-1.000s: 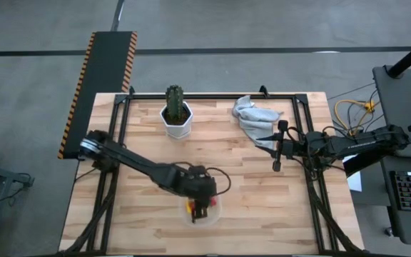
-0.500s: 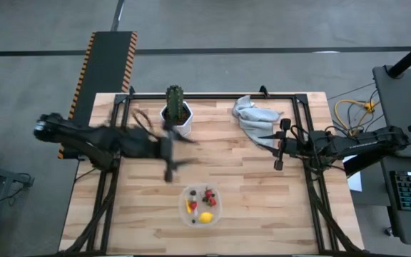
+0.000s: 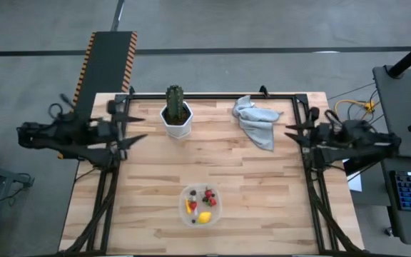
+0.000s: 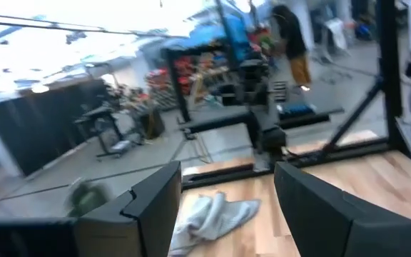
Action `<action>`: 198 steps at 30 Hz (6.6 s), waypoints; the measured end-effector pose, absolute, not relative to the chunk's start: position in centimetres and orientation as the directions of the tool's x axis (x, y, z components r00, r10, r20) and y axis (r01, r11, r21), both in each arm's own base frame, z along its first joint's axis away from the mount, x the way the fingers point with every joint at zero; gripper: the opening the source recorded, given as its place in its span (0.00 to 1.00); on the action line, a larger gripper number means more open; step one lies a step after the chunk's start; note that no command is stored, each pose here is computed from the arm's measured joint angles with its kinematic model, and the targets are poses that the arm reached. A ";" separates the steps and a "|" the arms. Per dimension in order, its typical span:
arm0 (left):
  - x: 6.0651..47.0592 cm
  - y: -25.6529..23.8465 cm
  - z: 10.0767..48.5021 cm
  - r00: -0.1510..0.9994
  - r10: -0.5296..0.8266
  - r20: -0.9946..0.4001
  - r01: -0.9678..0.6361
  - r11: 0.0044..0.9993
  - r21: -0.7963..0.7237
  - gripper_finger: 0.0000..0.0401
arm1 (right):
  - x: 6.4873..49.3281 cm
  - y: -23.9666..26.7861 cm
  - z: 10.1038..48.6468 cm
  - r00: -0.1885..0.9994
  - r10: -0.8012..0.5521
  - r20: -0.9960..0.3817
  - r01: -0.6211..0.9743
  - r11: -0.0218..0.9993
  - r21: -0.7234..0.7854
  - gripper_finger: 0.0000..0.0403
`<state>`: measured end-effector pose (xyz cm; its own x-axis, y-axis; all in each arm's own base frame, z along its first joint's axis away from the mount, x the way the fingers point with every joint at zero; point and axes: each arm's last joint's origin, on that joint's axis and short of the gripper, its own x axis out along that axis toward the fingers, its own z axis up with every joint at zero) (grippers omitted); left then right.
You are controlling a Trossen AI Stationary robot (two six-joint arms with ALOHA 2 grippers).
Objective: Pick and placing Produce into tupperware
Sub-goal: Return to Home Position
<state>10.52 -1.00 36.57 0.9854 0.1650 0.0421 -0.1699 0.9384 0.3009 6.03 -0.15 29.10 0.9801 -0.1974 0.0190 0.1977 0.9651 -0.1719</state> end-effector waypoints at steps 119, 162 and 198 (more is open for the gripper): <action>10.1 0.5 16.6 0.996 0.084 -0.006 -0.084 0.996 0.015 0.00 | 10.6 0.8 16.5 0.997 -0.072 -0.026 0.073 0.996 0.054 0.02; 10.1 0.5 16.5 0.997 0.083 -0.007 -0.083 0.997 0.007 0.00 | 10.6 0.8 16.5 0.997 -0.072 -0.027 0.073 0.996 0.046 0.02; 10.1 0.5 16.5 0.996 0.088 -0.007 -0.088 0.996 0.007 0.00 | 10.6 0.8 16.5 0.997 -0.072 -0.027 0.073 0.996 0.046 0.02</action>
<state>10.07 0.52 16.53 0.9961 0.0876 -0.0074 -0.0876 0.9961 0.0074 10.57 0.80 16.55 0.9971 -0.0717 -0.0267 0.0729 0.9963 0.0462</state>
